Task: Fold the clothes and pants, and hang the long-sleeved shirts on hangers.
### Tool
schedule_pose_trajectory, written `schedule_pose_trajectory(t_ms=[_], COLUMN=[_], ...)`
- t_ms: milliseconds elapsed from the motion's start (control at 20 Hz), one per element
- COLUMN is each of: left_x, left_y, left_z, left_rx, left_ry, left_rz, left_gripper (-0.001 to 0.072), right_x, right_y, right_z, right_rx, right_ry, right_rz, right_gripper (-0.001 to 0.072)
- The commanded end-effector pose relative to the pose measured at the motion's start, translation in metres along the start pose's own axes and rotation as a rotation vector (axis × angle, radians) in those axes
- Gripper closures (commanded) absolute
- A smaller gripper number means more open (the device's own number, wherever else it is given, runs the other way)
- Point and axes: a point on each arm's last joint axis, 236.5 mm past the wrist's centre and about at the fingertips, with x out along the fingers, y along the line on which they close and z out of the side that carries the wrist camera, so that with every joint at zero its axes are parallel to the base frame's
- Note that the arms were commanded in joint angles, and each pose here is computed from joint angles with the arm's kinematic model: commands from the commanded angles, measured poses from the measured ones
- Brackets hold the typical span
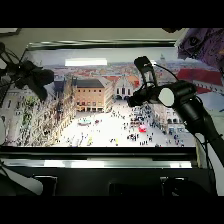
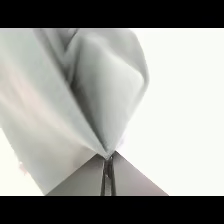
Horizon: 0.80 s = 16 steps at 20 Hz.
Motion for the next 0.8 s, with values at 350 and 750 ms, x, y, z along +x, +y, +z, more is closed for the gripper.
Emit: schedule_pose_trajectory(t_ms=[350,750], left_x=[-0.199,-0.171], left_y=[-0.203,-0.256], left_z=[-0.238,-0.433], left_rx=[0.196,0.150], left_ry=[0.302,0.578], left_rz=[-0.326,-0.424], left_gripper=[0.0698,0.0692], right_x=[0.000,0.000], right_y=[0.000,0.000], right_z=[0.000,0.001], right_rx=[-0.001,-0.001], right_ry=[-0.001,-0.005], right_rz=[0.000,0.000], right_gripper=[0.0680,0.0680])
